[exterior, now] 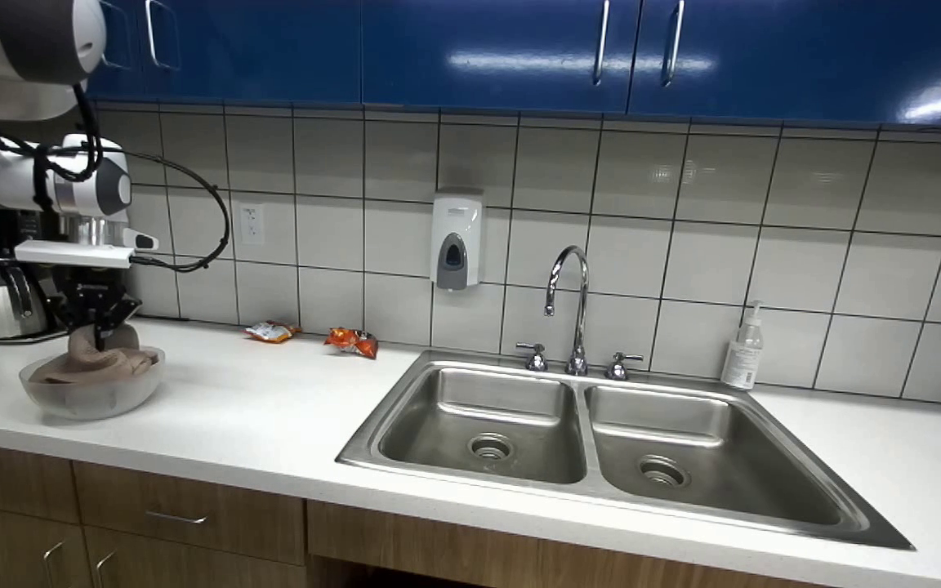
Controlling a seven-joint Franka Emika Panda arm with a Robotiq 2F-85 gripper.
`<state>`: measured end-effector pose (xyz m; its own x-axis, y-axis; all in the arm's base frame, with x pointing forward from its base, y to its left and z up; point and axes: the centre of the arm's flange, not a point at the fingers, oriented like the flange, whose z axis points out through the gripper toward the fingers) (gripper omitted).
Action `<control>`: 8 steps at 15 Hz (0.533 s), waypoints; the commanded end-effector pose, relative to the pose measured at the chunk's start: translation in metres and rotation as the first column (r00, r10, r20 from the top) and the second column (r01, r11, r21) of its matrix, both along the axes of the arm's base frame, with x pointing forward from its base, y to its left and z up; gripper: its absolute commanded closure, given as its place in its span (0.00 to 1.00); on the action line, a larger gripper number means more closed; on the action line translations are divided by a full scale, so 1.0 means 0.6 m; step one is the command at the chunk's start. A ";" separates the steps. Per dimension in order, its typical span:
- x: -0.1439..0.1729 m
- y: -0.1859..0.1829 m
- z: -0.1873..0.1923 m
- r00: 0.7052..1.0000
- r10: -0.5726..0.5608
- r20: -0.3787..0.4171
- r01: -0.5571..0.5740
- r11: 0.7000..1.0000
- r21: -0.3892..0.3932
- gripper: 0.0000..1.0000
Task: Put the towel in the plastic bowl
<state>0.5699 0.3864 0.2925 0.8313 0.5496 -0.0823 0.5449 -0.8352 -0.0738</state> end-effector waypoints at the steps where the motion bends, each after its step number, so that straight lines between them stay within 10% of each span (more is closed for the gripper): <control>1: 0.001 0.004 -0.006 1.000 -0.001 0.006 0.001 1.000 0.006 0.62; 8: -0.011 -0.027 0.023 0.998 -0.029 0.054 0.028 0.999 0.023 0.08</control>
